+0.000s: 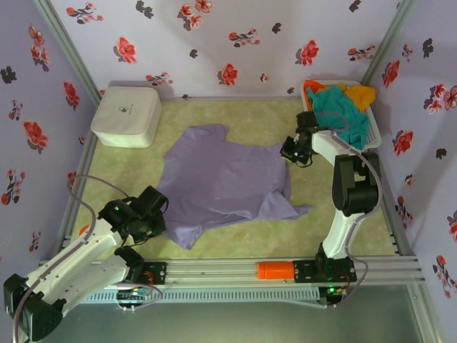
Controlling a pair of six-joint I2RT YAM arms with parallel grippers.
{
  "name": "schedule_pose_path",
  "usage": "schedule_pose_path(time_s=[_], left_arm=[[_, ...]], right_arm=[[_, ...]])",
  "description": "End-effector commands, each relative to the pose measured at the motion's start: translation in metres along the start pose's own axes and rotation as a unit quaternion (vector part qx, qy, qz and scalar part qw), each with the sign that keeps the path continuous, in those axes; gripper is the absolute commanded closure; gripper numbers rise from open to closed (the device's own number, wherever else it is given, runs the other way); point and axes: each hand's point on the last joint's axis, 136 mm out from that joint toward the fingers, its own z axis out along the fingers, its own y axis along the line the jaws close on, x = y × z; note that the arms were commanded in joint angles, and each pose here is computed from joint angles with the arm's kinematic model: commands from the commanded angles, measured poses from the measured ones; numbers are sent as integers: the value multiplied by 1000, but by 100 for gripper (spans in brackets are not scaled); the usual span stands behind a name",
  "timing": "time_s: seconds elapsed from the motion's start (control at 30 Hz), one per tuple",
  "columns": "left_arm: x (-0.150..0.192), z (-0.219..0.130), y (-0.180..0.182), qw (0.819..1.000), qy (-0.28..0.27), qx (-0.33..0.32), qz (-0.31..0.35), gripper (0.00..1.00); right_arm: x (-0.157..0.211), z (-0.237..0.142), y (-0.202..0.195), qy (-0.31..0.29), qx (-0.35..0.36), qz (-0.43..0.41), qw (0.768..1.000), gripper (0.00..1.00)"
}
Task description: Fold and stack the t-shirts
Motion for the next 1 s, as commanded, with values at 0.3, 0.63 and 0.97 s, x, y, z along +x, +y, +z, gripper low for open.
schedule_pose_path(time_s=[0.3, 0.63, 0.97], left_arm=[[2, 1, 5, 1000, 3, -6, 2, 100], [-1, -3, 8, 1000, -11, -6, -12, 100], [3, 6, 6, 1000, 2, -7, -13, 100]], right_arm=[[-79, -36, 59, -87, 17, -51, 995, 100], [-93, -18, 64, -47, 99, -109, 988, 30], [-4, -44, 36, -41, 87, -100, 990, 17]])
